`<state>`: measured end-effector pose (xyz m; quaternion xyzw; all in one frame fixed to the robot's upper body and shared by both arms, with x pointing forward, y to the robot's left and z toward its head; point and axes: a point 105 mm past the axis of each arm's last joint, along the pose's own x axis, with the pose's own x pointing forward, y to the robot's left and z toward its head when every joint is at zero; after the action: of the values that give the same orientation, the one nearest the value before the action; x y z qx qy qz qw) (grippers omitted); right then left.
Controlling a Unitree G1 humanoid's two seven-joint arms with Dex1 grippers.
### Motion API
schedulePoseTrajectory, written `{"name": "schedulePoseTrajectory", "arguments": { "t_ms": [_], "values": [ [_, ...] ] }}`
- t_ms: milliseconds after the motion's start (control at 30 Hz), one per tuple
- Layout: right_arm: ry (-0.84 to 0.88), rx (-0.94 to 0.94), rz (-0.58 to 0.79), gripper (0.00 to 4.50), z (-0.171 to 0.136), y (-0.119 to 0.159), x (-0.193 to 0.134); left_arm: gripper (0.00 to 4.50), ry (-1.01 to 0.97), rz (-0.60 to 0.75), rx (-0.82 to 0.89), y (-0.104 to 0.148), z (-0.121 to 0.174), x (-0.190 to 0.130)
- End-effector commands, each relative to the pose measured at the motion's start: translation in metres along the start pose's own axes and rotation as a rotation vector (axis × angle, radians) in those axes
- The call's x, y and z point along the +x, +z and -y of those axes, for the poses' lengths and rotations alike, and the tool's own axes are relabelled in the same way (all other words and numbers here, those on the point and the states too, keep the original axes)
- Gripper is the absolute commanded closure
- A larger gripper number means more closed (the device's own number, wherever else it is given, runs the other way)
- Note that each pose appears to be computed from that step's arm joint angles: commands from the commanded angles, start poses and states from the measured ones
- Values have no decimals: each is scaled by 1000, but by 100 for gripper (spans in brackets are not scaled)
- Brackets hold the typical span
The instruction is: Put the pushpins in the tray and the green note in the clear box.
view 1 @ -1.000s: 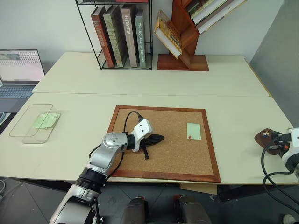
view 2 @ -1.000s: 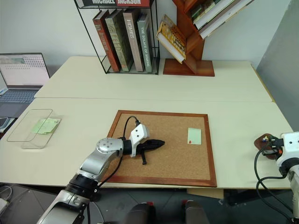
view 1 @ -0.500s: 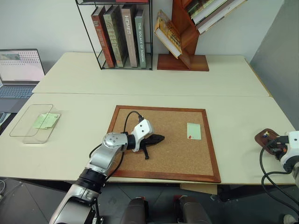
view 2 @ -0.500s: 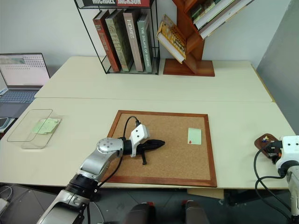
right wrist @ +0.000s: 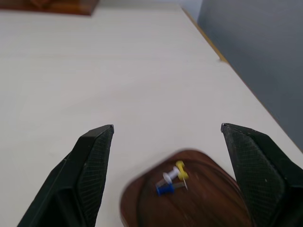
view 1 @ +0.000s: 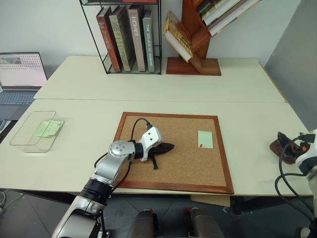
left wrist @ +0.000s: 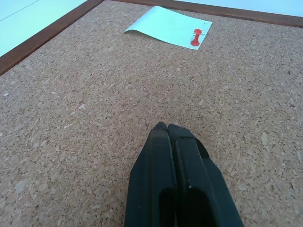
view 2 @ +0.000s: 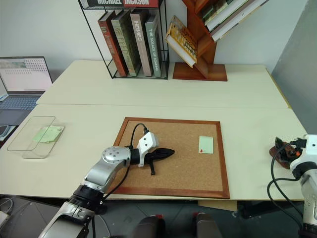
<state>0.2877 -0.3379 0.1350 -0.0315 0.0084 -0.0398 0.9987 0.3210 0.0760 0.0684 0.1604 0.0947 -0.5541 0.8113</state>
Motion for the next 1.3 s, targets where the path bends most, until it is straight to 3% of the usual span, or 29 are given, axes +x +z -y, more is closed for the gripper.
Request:
{"name": "schedulePoseTrajectory", "arguments": {
  "t_ms": [33, 267, 467, 867, 1300],
  "values": [
    [192, -14, 93, 65, -44, 28, 2, 450, -16, -97, -41, -26, 6, -3],
    [567, -61, 38, 65, -145, 17, -11, 450, -11, -98, -41, -26, 6, -4],
    [740, -83, 6, 65, -194, 1, -22, 450, -10, -100, -39, -26, 6, -4],
    [776, -145, -48, 65, -208, -26, -12, 450, -11, -100, -37, -25, 6, -3],
    [764, -214, -81, 332, -210, -42, 1, 450, -12, -97, -34, -24, 6, -3]
  ]
}}
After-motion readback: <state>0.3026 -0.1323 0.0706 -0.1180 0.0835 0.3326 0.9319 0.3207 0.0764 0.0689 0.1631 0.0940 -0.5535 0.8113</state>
